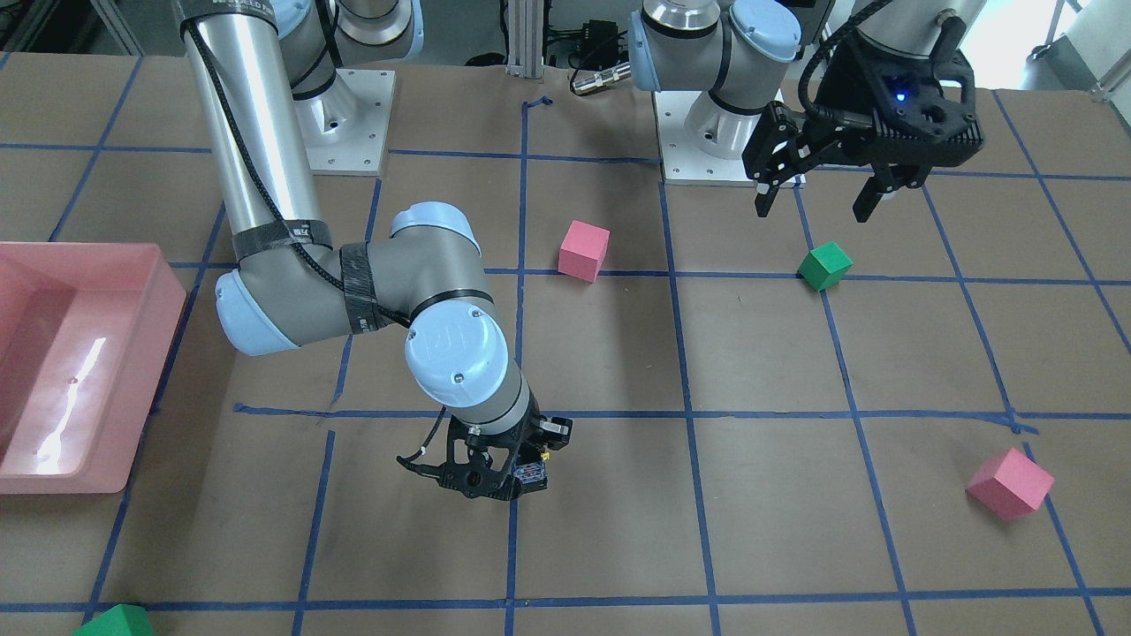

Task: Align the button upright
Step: 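Lift the button out of the bin and carry it to the table center, then lower the button onto the table and open the right gripper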

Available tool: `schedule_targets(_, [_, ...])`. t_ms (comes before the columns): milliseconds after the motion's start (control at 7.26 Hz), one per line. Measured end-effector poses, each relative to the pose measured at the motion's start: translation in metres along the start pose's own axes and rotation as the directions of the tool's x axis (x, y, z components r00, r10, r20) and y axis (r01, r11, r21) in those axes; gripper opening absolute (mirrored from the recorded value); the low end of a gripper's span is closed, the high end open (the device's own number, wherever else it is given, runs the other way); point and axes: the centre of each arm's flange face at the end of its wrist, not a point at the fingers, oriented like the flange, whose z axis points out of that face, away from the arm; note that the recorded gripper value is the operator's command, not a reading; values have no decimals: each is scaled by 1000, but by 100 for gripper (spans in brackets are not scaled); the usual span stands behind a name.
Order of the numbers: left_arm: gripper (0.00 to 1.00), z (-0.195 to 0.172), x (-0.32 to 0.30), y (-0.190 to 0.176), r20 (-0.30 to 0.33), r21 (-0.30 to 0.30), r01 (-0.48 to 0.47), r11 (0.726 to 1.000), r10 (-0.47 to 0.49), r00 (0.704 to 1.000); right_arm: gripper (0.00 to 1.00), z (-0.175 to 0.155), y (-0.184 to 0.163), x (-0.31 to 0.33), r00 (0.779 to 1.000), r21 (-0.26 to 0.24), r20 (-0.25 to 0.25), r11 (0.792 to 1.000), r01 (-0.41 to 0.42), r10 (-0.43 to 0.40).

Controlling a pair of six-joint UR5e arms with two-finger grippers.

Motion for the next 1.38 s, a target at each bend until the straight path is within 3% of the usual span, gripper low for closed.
schedule_targets(138, [100,-1,0,0,1,1,-3,1000,3,1000,0,-3,-2,5,999,34,-43,999,-19,21])
schedule_targets(413, [100,-1,-1,-1,1,2,-6,1000,6,1000,0,-3,-2,10,996,57,-79,998,-27,32])
schedule_targets(964, [100,-1,-1,-1,1,2,-7,1000,7,1000,0,22,8,8,997,-32,-26,996,-79,78])
schedule_targets(1240, [100,-2,-2,-1,2,4,-4,1000,4,1000,42,26,13,2,996,-48,-1,994,-94,94])
schedule_targets(1378, [100,-3,-2,-1,2,5,-3,1000,3,1000,48,25,12,0,996,-35,14,995,-90,90])
